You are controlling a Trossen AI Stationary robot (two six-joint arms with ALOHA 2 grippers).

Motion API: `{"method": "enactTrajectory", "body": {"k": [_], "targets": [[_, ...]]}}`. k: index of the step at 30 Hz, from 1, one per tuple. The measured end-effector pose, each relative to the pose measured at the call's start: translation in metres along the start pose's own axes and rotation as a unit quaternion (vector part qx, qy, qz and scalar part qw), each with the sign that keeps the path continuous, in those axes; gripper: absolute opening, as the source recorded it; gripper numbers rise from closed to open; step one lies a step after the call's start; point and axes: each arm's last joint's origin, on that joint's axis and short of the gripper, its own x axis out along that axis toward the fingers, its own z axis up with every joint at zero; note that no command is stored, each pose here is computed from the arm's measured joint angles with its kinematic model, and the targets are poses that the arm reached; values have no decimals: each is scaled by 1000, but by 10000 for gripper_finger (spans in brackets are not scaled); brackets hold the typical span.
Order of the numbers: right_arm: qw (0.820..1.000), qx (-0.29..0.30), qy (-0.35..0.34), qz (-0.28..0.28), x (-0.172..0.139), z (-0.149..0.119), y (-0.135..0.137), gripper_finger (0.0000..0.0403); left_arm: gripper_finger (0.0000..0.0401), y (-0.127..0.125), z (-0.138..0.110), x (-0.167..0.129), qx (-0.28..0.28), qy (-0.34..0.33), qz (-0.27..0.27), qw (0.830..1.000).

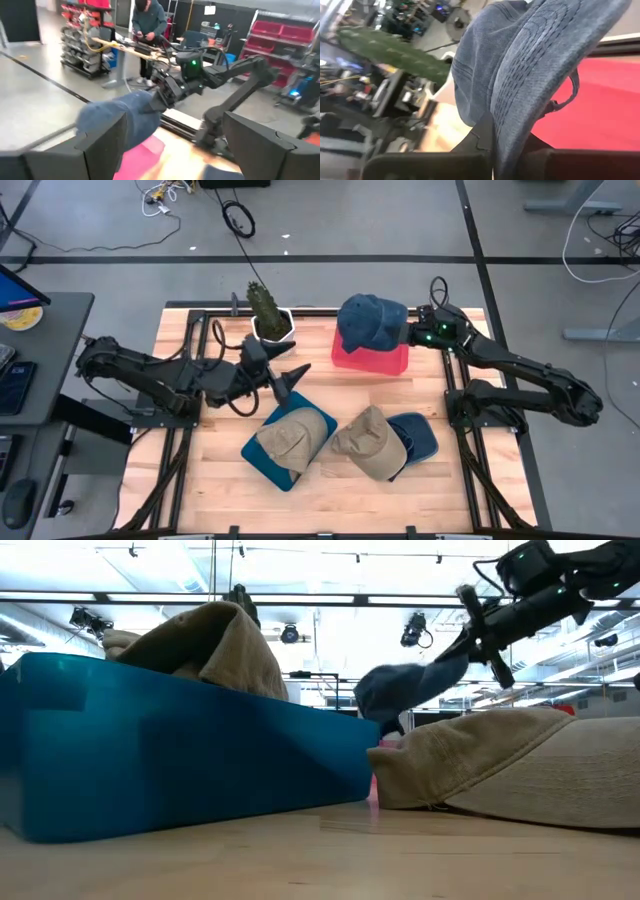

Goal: Pick & Place hat
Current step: Put the blue cap into the red bin

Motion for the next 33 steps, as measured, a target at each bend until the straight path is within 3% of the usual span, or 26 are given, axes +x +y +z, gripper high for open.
{"method": "enactTrajectory", "body": {"k": [12,20,33], "targets": [[996,27,48,-63,31,-10,-19,6,332,23,1,5,113,34,38,992],[992,68,102,-9,37,-15,-13,6,332,37,-4,6,151,77,57,984],[975,167,143,-10,35,-16,-17,6,332,52,0,13,122,75,93,985]]}}
